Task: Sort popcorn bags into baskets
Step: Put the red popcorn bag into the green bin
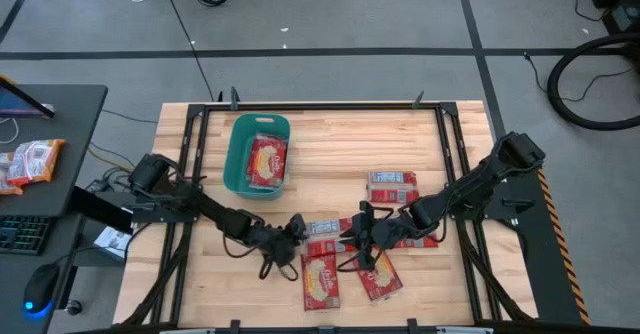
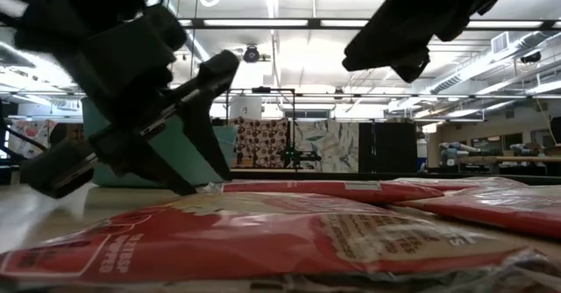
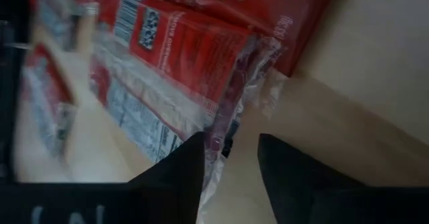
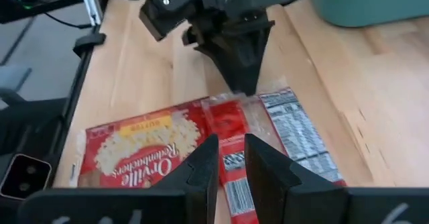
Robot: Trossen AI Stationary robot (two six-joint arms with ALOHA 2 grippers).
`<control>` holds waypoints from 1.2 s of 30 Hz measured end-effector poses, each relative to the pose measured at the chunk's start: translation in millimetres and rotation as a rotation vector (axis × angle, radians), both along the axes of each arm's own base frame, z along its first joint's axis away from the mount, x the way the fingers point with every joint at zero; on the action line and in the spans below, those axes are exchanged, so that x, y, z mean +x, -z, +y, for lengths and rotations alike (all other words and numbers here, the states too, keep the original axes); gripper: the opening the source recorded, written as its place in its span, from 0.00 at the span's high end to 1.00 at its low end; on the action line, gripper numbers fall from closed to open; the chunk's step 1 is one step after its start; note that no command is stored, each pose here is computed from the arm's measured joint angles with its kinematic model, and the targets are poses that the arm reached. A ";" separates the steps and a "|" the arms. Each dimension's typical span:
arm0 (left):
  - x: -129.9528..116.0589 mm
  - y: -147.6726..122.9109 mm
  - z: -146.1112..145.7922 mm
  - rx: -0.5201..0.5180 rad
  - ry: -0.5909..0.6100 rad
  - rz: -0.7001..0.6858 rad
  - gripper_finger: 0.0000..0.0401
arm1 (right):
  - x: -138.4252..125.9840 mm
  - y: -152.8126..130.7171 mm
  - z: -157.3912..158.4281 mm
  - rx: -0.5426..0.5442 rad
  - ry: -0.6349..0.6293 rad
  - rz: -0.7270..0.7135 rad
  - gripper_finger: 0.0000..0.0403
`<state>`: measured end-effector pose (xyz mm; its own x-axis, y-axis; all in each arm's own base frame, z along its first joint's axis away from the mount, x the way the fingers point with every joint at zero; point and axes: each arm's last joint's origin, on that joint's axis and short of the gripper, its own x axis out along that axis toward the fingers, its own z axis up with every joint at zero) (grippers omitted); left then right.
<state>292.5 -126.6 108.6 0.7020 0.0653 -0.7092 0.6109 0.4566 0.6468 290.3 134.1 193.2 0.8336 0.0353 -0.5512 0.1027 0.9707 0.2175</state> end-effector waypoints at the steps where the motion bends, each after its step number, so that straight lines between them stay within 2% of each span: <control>1: 2.4 -1.7 0.8 -0.013 0.007 0.020 0.66 | 0.0 -0.2 0.2 0.001 -0.001 -0.002 0.81; 3: 6.4 -4.4 2.4 -0.015 0.017 0.030 0.69 | 0.8 -2.0 1.2 0.011 -0.003 -0.021 0.81; 8: 9.3 -5.0 7.1 0.059 0.083 0.035 0.75 | 0.8 -5.5 3.9 0.013 -0.020 -0.051 0.81; 13: 10.4 -5.7 6.7 0.070 0.089 0.020 0.80 | -0.1 -5.1 5.2 0.012 -0.024 -0.047 0.81; 19: 10.0 -5.5 6.2 0.061 0.081 0.022 0.96 | 0.0 -5.2 5.1 0.014 -0.022 -0.047 0.81; 26: 9.9 -14.7 5.8 -0.037 -0.011 -0.018 0.99 | 0.0 -5.1 5.1 0.015 -0.022 -0.047 0.81; 31: 2.0 -53.7 12.2 -0.162 -0.104 -0.098 0.99 | -0.2 -4.8 4.9 0.009 -0.015 -0.045 0.81; 36: -8.1 -93.6 30.5 -0.348 -0.219 -0.175 1.00 | -0.5 -4.4 4.1 -0.009 0.005 -0.046 0.81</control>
<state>284.3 -96.1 202.1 0.8096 0.0044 -0.5870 0.3705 0.7718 0.5168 289.8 138.2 197.6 0.8580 0.0264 -0.5129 0.0976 0.9721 0.2132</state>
